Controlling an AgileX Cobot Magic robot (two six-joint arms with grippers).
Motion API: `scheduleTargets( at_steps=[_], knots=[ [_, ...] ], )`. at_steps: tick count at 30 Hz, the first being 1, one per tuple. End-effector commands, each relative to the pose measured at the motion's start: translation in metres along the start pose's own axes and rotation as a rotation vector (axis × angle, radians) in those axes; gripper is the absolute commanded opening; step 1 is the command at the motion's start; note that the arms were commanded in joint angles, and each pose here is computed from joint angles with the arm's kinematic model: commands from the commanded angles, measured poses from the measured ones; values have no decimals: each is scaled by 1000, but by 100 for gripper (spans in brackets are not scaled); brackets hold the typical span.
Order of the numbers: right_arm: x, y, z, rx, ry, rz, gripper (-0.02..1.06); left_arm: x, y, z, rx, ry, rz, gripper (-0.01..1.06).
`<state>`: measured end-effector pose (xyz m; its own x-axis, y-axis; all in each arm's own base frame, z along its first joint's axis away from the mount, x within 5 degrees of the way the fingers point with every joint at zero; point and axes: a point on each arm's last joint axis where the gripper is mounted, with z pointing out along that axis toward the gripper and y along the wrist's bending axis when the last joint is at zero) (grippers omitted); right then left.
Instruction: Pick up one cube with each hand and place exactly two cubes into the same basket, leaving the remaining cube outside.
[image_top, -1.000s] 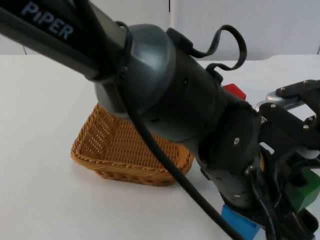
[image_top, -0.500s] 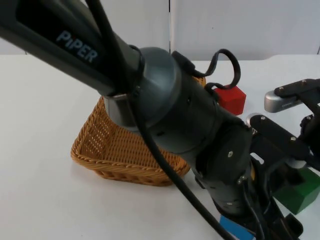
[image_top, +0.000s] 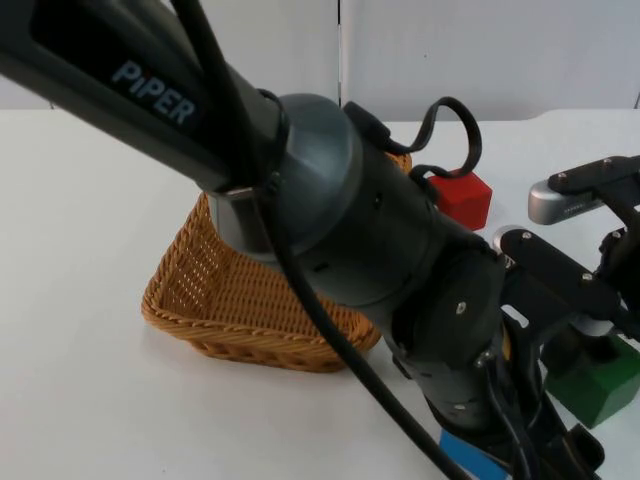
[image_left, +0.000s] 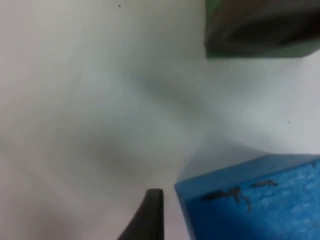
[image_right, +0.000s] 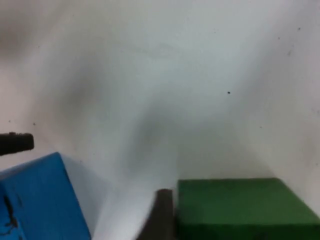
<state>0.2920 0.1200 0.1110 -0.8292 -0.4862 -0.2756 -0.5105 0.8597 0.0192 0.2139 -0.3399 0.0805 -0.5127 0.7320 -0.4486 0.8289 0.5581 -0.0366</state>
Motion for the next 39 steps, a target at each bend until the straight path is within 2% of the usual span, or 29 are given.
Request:
scheduleTargets(
  at_steps=[1,2,6,7,9,10,11,12,14,16,17,18,19,20,27,39],
  knots=[
    [0,1,-1,-1,4,-8,58,-1,1,-1,0,0,-12,86],
    [0,1,-1,-1,4,-8,58,-1,1,-1,0,0,-12,86],
    [0,1,-1,-2,3,-4,33,-1,1,-1,2,4,-18,78],
    [0,1,-1,-2,3,-4,33,-1,1,-1,2,4,-18,78],
    [0,1,-1,-2,3,-4,17,0,0,-1,4,7,-26,72],
    [-1,1,-1,-1,1,-4,14,0,0,-1,4,9,-28,68],
    [-1,1,-1,-1,1,-4,6,1,0,-1,5,18,-28,57],
    [-1,1,-1,-1,1,-4,6,1,0,-1,5,18,-28,57],
    [-1,1,-1,-1,1,-4,0,1,0,-1,5,24,-28,41],
    [-1,1,-1,-1,1,-4,0,1,0,-1,5,25,-28,23],
    [-1,1,-1,-1,1,-4,0,1,0,-1,5,25,-28,23],
    [-1,1,-1,-1,2,-5,0,2,0,-1,6,33,-28,16],
    [-1,1,-5,-1,-4,-5,0,3,0,-1,6,43,-28,2],
    [-2,1,-8,-1,-11,-6,0,4,0,-1,7,50,-26,0],
    [-7,1,-36,11,-84,-14,0,0,0,-8,8,40,-23,0],
    [-7,6,-97,21,-210,-30,0,-20,-2,-62,13,-22,0,0]
  ],
)
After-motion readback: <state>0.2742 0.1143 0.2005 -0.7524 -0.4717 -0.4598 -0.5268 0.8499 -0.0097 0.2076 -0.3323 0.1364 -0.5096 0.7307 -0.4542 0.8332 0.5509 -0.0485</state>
